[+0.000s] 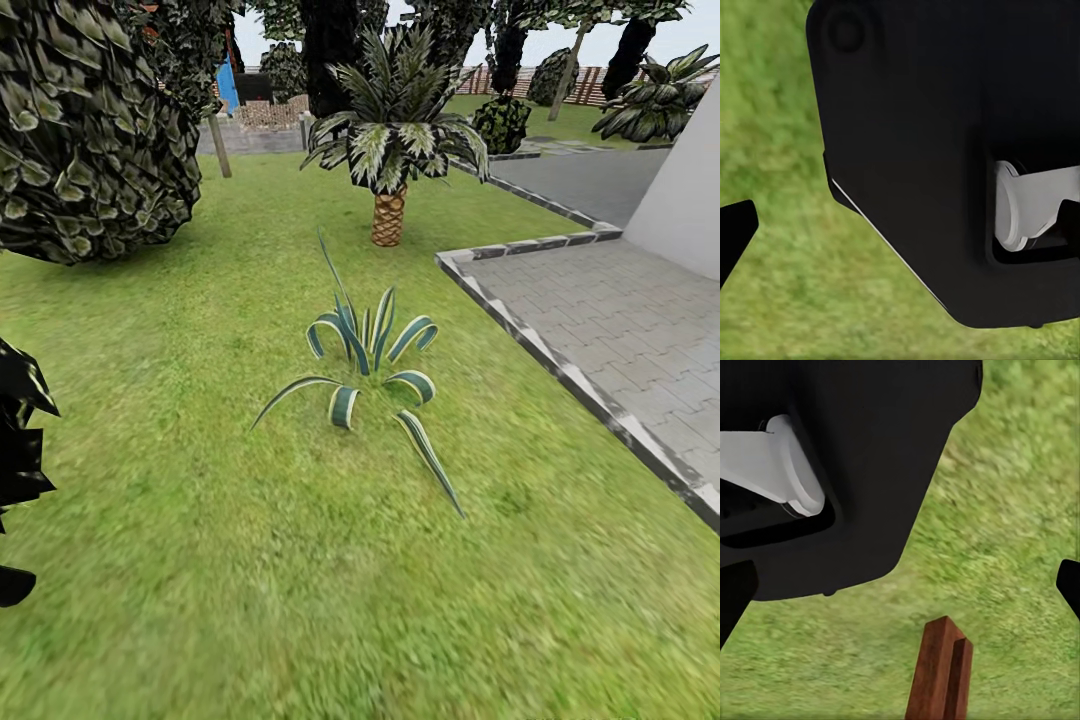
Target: Take the three Easter eggs out of the wicker basket on the lawn in the garden, then place them on the lawn next to a single tree (choose any tree) so that all three eggs are next to the same tree and none are left in the basket.
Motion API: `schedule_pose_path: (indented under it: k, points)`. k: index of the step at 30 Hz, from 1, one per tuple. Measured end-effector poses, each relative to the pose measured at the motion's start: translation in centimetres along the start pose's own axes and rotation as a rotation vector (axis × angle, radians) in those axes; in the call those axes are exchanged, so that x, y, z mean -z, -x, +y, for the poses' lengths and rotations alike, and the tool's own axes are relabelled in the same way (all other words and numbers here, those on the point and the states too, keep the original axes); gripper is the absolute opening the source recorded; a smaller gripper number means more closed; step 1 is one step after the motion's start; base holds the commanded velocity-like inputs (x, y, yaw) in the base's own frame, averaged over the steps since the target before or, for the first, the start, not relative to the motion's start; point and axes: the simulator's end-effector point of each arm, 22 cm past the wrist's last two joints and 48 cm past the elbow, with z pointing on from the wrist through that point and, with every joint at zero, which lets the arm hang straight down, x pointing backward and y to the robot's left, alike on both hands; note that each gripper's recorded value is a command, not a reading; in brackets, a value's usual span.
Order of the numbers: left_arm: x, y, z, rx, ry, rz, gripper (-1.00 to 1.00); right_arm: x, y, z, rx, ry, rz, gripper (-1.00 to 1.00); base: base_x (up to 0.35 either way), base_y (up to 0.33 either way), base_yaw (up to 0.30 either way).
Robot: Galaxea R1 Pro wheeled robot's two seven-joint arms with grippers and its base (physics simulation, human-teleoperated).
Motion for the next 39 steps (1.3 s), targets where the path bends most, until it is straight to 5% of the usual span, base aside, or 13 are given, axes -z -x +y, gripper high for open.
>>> schedule_pose_path:
  k: [17,39]
  points:
    - [0.0,0.0,0.0,0.0,0.0,0.0,1.0,0.0,0.0,0.0,0.0,0.0,0.0,1.0,0.002,0.0,0.0]
    - [-0.1,0.0,-0.4,-0.006,-0.004,0.003,1.0,0.1,7.2,1.2,0.0,0.028,-0.173,1.0,0.0,0.0,-0.008]
